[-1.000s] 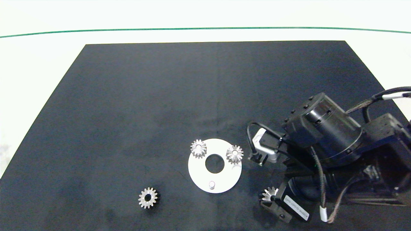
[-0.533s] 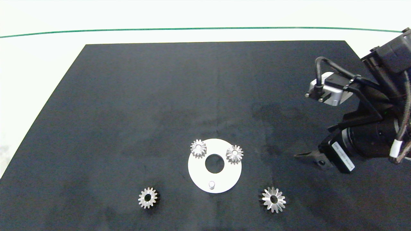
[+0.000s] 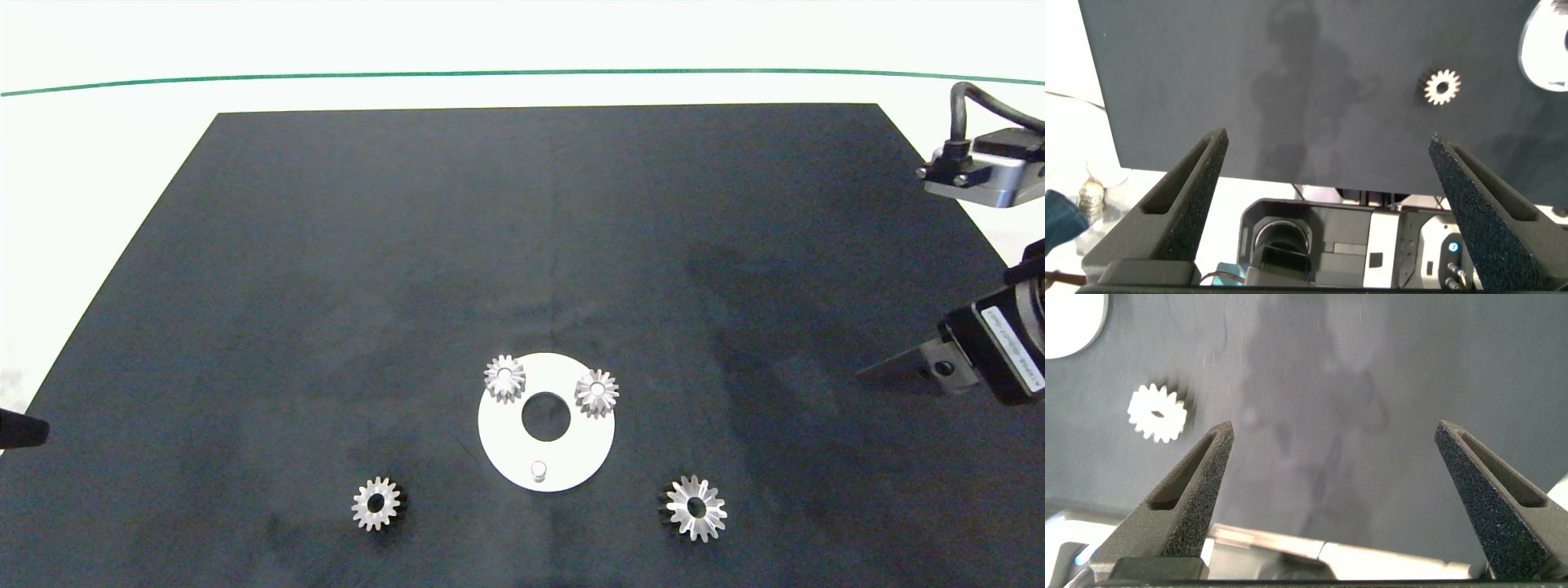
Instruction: Remove an incorrectly installed larger gear and replace it with the correct smaller gear
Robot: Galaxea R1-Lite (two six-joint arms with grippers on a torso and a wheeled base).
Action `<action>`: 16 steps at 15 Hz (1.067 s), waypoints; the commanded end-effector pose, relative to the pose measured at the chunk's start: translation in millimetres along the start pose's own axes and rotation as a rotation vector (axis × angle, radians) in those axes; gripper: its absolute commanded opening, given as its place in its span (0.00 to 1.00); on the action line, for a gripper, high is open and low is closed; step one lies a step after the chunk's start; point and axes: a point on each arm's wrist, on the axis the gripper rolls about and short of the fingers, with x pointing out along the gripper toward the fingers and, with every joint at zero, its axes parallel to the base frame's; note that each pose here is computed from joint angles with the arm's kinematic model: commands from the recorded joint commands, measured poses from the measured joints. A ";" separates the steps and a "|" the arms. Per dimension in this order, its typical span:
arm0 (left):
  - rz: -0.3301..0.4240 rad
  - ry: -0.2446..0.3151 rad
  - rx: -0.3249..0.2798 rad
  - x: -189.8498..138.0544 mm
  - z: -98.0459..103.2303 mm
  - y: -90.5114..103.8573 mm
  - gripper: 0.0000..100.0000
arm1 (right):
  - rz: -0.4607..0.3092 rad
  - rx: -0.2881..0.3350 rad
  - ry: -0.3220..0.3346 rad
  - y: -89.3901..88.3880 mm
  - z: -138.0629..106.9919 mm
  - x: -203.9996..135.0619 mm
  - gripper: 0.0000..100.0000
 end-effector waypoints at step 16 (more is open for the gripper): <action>0.010 0.140 0.032 95.6 -5.6 -129.1 1.00 | 0.077 -0.017 -0.044 3.7 -5.8 -19.7 1.00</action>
